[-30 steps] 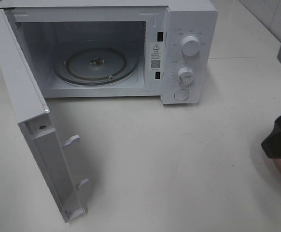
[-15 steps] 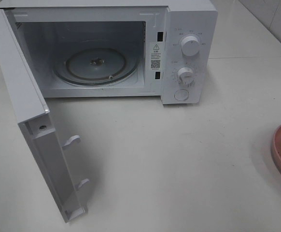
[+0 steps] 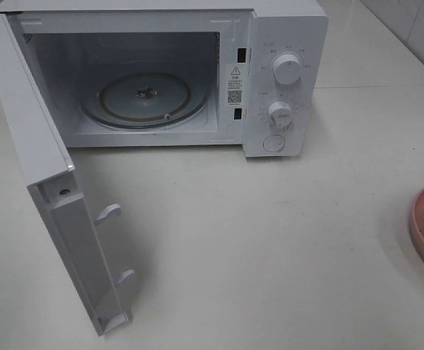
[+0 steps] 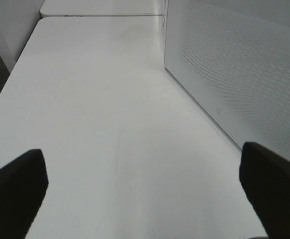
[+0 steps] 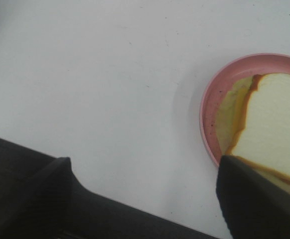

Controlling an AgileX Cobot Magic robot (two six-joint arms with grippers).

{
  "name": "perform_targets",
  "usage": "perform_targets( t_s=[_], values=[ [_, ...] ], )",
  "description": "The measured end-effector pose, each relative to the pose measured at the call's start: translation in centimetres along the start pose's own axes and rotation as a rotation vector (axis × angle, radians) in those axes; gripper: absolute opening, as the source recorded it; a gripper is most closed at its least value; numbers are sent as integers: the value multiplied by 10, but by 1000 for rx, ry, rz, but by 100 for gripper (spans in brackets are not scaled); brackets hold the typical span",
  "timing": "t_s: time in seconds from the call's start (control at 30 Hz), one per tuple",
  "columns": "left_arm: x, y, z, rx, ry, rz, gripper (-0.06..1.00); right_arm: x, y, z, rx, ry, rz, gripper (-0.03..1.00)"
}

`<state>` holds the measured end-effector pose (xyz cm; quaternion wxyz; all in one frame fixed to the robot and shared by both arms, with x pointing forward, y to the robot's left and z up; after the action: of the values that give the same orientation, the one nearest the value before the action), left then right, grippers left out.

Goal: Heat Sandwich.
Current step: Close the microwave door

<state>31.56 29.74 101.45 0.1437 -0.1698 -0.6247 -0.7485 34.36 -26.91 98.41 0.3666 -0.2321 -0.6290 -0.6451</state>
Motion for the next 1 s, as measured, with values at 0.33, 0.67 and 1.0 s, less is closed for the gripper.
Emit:
perform_targets(
  t_s=[0.33,0.67,1.0],
  values=[
    [0,0,0,0,0,0,99,24,-8,-15,-128,-63,-195,76],
    [0,0,0,0,0,0,99,42,-18,-23,-199,-129,-352,76],
    [0,0,0,0,0,0,99,43,-19,-23,-209,-136,-354,76]
  ],
)
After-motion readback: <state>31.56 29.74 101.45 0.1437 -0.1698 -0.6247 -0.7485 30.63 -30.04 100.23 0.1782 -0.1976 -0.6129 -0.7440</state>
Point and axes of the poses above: a point on each arm's last joint axis where the gripper is mounted, x pointing back along that axis away from the gripper, z along the wrist's bending axis when the last joint is at zero, y = z × x, the point moved 9 cm from there along -x, pointing out along that axis toward the gripper, and after that the axes turned 10 degrees about -x, right-handed, at the moved point
